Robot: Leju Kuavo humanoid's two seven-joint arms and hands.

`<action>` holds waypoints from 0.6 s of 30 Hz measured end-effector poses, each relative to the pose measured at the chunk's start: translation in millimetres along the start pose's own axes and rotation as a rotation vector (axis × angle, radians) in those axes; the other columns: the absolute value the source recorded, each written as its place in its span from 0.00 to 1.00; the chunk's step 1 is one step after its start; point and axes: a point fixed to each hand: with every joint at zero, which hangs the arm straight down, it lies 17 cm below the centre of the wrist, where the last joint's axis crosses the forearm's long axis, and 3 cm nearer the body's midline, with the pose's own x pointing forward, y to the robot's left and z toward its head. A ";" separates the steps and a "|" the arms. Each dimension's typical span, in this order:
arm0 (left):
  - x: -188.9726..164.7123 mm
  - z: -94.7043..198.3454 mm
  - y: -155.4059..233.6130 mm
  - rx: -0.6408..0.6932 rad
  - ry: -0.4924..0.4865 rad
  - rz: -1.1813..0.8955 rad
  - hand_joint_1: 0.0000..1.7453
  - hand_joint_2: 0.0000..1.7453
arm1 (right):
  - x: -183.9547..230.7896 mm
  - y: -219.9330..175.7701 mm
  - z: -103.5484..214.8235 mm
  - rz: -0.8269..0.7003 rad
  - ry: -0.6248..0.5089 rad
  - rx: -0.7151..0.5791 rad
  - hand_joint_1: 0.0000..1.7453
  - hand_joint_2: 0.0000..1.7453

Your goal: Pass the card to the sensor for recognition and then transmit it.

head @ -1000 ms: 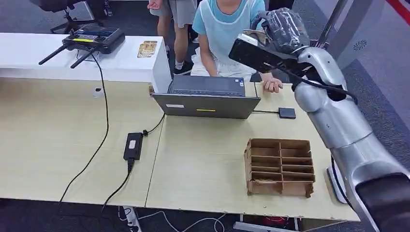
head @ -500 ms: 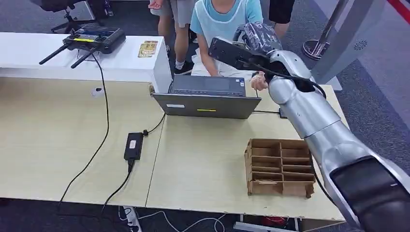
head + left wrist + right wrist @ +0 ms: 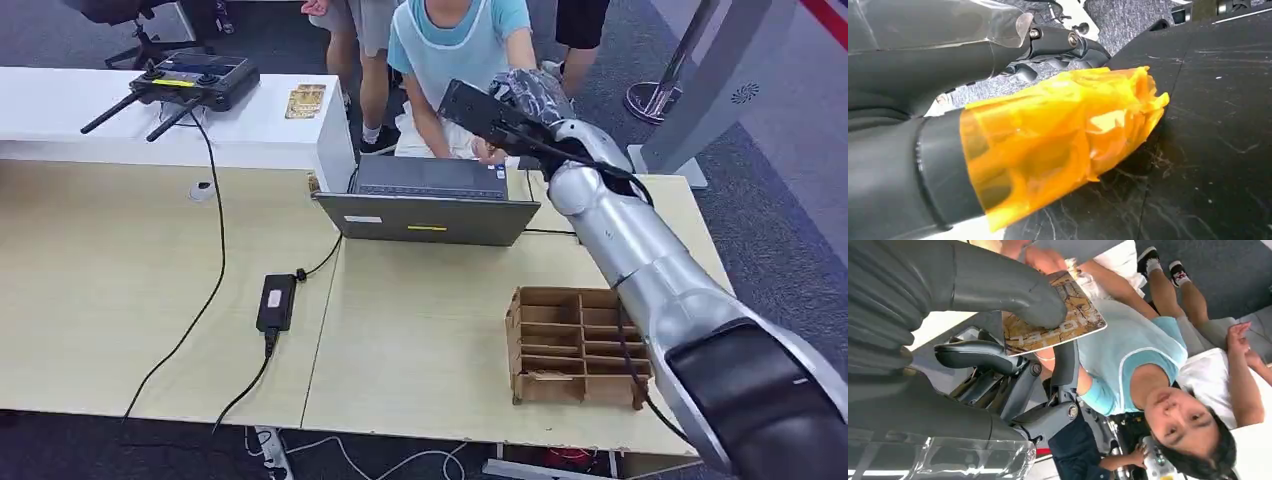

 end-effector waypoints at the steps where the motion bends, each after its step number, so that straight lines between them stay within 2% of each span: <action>1: 0.0 0.0 0.2 0.000 0.000 -0.003 0.00 0.00 | -1.1 1.0 0.0 -0.002 0.004 0.002 0.99 1.00; 3: -0.1 0.1 0.4 0.000 0.000 -0.008 0.00 0.00 | -2.3 3.0 0.1 -0.004 0.007 0.004 0.86 1.00; 7: 0.3 0.1 1.1 0.001 -0.001 -0.017 0.00 0.00 | -2.9 6.0 -0.3 -0.008 0.011 0.004 0.86 1.00; 9: 0.3 0.1 1.2 0.001 -0.001 -0.020 0.00 0.00 | -2.8 7.2 -0.5 -0.011 0.012 0.005 0.79 1.00; 11: 0.3 0.2 1.3 0.001 -0.001 -0.020 0.00 0.00 | -2.9 8.3 -0.6 -0.014 0.014 0.006 0.80 1.00; 12: 0.4 0.2 1.3 0.001 -0.002 -0.021 0.00 0.00 | -3.2 9.1 -0.6 -0.014 0.016 0.007 0.48 1.00; 13: 0.5 0.2 1.4 0.001 -0.002 -0.021 0.00 0.00 | -3.2 9.8 -0.6 -0.015 0.016 0.009 0.05 1.00; 14: 0.5 0.2 1.3 0.000 -0.002 -0.021 0.00 0.00 | -3.1 10.3 -0.7 -0.016 0.017 0.010 0.00 1.00; 18: 1.7 0.4 2.1 0.000 -0.010 -0.030 0.00 0.00 | 0.9 14.0 -1.5 -0.021 0.012 0.013 0.00 1.00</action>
